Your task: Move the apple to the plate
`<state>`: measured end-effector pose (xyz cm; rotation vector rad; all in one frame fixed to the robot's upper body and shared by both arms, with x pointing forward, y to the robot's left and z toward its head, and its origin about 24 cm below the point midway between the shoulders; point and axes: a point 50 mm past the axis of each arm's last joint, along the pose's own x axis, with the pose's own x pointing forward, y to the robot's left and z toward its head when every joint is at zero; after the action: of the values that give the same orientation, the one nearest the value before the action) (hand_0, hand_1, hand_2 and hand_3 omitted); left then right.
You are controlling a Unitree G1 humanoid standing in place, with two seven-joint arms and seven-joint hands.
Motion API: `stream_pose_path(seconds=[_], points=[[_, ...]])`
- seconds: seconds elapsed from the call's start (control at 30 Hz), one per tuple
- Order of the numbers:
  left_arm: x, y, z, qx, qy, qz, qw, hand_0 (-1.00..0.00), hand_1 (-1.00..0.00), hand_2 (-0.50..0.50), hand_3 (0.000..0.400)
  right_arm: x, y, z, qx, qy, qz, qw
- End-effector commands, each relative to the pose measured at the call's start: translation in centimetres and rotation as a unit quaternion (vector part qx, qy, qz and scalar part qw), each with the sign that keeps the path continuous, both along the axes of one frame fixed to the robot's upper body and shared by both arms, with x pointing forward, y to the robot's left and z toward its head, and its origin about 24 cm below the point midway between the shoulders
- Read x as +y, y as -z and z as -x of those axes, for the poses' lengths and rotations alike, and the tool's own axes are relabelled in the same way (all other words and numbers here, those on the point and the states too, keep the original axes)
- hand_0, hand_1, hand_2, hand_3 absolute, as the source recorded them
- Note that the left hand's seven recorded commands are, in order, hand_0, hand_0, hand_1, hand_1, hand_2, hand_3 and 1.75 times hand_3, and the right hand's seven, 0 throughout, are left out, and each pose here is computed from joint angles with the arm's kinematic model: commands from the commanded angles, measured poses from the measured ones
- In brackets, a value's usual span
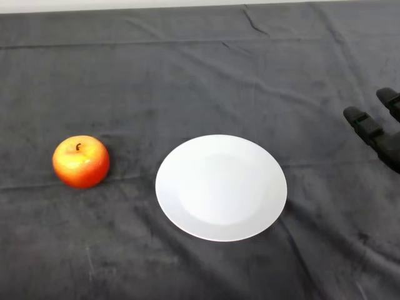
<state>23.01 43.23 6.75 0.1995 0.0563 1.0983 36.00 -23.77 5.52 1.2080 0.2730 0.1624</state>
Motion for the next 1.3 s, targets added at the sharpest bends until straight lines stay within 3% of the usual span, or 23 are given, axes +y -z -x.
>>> stream_pose_path(seconds=[0.03, 0.73, 1.3], points=[[-0.5, -0.3, -0.9, -0.004, 0.014, -0.005, 1.000, 0.00, 0.00, 0.00, 0.000, -1.07, -1.86, -0.60, -0.031, 0.0137, 0.005, 0.9994], [-2.3, -1.2, -3.6, 0.003, 0.083, -0.036, 0.996, 0.00, 0.00, 0.00, 0.000, -1.06, -1.86, -0.60, -0.031, 0.0137, 0.005, 0.9994], [-4.8, -0.8, -6.0, 0.048, 0.192, -0.049, 0.979, 0.00, 0.00, 0.00, 0.000, -1.06, -1.86, -0.60, -0.031, 0.0138, 0.005, 0.9994]])
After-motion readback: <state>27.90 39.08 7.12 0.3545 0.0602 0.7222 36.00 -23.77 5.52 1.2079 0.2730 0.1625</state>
